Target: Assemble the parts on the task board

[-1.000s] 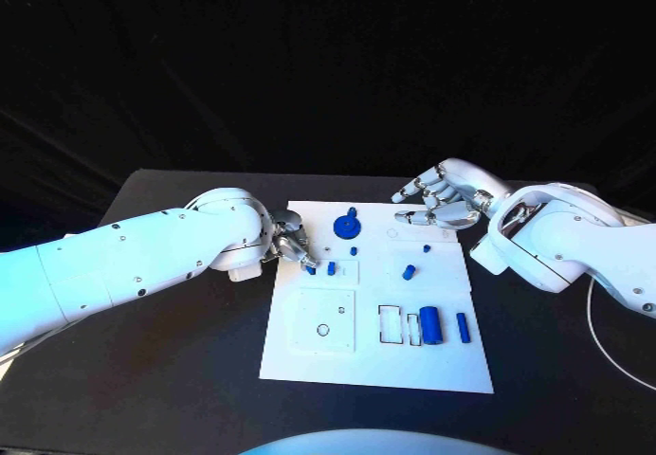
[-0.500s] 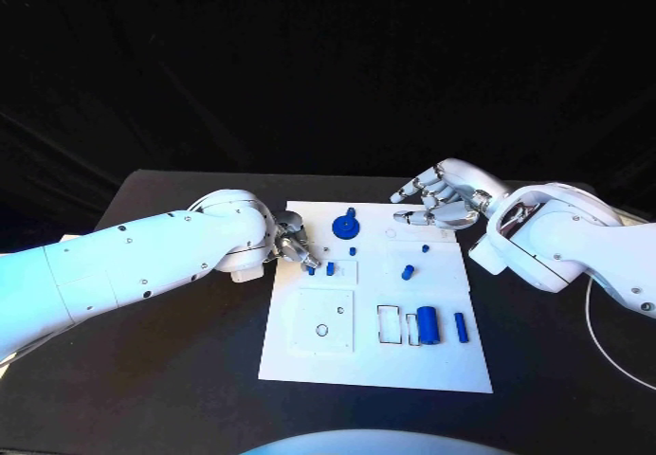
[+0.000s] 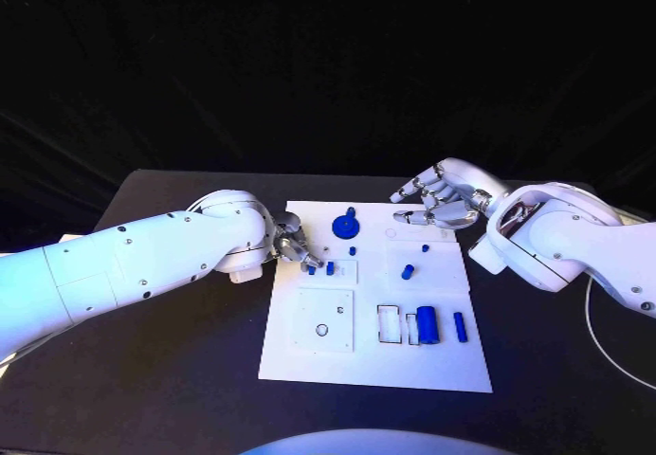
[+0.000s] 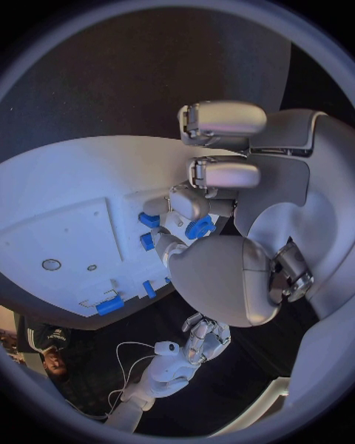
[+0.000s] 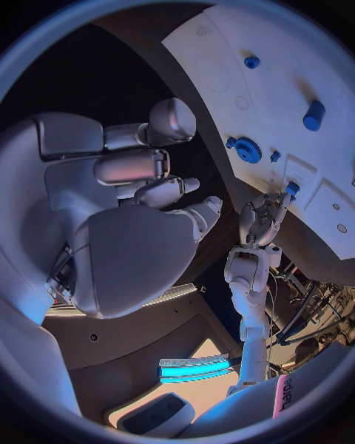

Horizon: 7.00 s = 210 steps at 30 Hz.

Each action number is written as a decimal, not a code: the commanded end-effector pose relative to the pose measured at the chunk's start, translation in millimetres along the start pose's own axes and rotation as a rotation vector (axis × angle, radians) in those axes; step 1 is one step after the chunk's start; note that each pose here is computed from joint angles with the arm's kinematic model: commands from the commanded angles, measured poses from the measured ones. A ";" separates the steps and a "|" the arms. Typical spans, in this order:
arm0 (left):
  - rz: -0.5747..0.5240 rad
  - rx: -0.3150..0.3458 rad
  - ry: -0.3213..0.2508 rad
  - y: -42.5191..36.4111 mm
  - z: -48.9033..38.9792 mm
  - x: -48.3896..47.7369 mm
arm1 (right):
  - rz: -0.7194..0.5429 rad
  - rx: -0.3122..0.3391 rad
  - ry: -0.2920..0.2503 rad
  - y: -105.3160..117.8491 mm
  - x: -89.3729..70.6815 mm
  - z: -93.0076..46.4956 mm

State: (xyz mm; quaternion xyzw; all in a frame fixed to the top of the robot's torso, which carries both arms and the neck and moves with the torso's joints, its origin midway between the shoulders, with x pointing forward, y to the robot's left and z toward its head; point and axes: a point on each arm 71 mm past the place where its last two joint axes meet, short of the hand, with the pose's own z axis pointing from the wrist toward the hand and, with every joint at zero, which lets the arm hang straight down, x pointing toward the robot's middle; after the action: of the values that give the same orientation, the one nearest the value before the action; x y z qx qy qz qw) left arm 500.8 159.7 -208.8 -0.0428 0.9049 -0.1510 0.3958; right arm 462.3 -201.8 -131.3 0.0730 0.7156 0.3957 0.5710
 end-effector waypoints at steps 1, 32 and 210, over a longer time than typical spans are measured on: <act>0.004 -0.024 -0.002 3.4 0.2 0.6 | -0.003 -0.010 0.010 0.8 1.0 -0.1; -0.263 0.284 -0.225 -8.3 -13.9 -27.2 | -0.001 -0.006 0.009 -0.1 0.7 0.5; 0.150 0.343 -0.293 -23.4 8.8 -5.7 | 0.002 -0.015 0.024 2.2 5.0 4.5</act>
State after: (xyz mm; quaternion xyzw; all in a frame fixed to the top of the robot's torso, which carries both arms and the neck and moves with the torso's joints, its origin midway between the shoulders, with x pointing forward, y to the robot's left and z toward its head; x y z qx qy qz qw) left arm 510.5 137.5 -203.2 0.0653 0.7984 -0.2666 0.5359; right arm 464.3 -196.1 -133.4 0.0704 0.7177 0.4004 0.5653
